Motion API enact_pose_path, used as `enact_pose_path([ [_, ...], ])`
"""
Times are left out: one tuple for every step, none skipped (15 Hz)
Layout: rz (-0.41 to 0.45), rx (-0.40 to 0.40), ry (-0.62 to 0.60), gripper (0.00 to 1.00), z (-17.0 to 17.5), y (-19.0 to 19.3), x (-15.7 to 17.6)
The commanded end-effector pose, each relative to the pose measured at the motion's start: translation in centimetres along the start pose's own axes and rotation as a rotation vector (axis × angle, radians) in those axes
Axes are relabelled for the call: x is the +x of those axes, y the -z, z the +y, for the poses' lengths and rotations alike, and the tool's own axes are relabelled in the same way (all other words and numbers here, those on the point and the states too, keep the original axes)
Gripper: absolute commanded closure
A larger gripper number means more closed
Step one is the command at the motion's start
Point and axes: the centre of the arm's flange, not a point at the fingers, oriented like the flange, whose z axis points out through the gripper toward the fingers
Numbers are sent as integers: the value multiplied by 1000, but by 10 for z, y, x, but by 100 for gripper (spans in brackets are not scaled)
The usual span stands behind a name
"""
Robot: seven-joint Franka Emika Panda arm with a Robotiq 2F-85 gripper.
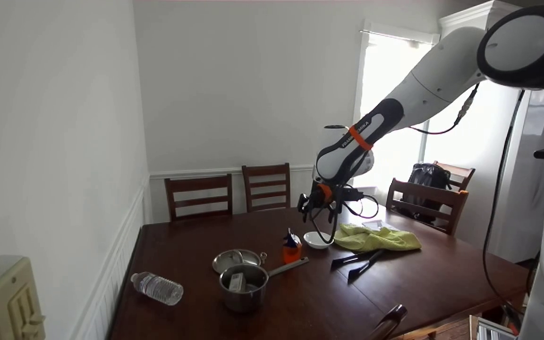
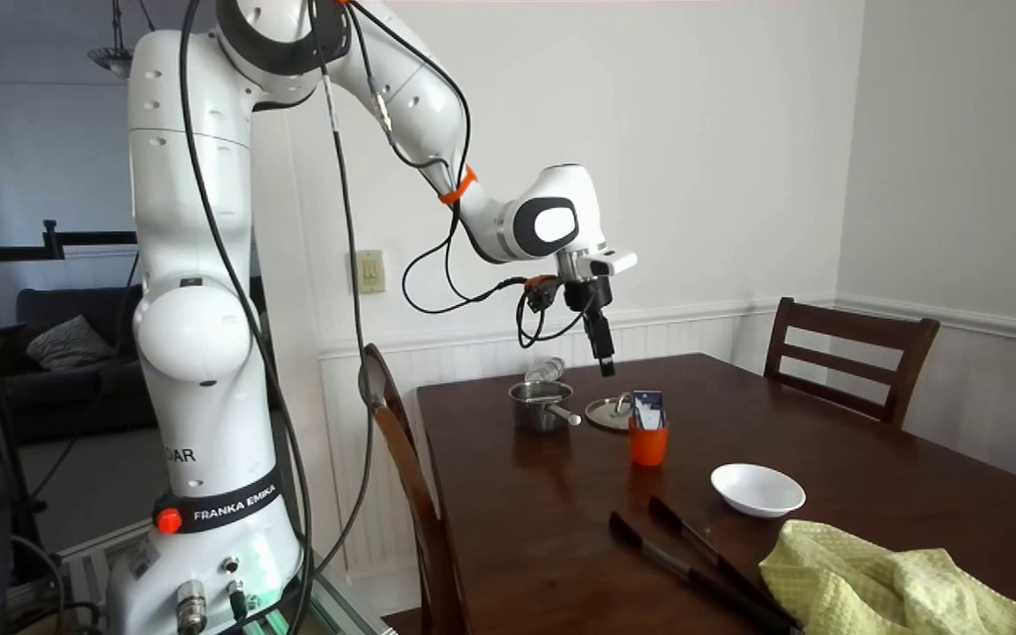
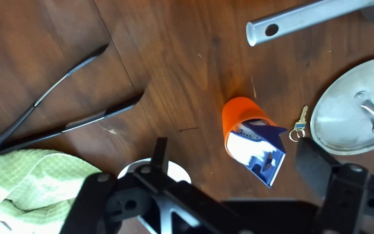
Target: Pick up the object from the orange cup and put it in the silver pot
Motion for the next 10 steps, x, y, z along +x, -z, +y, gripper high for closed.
enact_pose_path([
  [-2,-1,2,0,0,-1,-2],
  [-3,-1,4,0,-1,-1,-3],
  [-3,-1,4,0,0,0,-4],
  [-26,2,-28,0,-4,-4,1],
  [-42,-27,-23,0,-8,-12,17],
  [-35,-36,-16,0,-8,-16,22],
  [-51,-48,-22,0,-13,-26,35],
  [-59,-61,-29,0,-13,-32,41],
  [-81,-73,-45,0,-14,-46,56],
  [-96,-89,-51,0,-14,-52,64],
])
